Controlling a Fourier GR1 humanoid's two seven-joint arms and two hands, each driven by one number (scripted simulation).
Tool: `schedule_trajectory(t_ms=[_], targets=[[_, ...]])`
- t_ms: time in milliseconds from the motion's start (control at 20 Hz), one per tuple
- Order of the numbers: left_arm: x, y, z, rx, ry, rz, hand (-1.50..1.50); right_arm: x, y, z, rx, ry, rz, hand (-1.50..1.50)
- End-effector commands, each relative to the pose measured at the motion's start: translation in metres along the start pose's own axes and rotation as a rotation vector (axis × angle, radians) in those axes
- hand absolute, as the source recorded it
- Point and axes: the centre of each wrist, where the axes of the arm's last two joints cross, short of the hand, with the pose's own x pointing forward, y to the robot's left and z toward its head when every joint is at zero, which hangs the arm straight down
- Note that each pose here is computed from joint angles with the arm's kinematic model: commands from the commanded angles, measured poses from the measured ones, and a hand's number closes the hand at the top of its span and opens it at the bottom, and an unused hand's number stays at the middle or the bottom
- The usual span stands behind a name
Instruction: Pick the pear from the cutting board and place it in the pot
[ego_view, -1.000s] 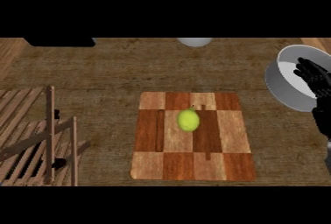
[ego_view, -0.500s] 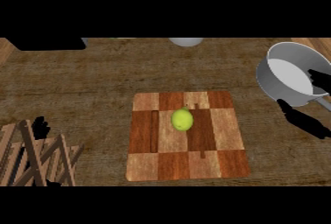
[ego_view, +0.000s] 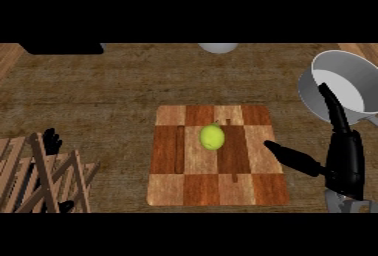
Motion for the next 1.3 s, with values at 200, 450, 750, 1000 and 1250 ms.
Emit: schedule_trajectory(t_ms=[200, 450, 750, 1000, 1250], targets=[[0.03, -0.069, -0.023, -0.1, -0.139, 0.152, 0.0, 0.01, 0.031, 0.022, 0.374, 0.261, 0.302, -1.5], [0.033, -0.07, -0.026, -0.126, -0.131, 0.143, 0.0, 0.049, 0.055, 0.014, 0.488, 0.429, 0.425, -1.5], [0.044, -0.085, -0.034, -0.113, -0.147, 0.165, 0.0, 0.1, 0.086, 0.001, 0.531, 0.513, 0.437, -1.5], [0.042, -0.086, -0.034, -0.106, -0.149, 0.148, 0.0, 0.1, 0.106, -0.011, 0.581, 0.59, 0.506, -1.5], [0.037, -0.098, -0.029, -0.094, -0.134, 0.168, 0.0, 0.093, 0.126, -0.003, 0.646, 0.643, 0.517, -1.5]])
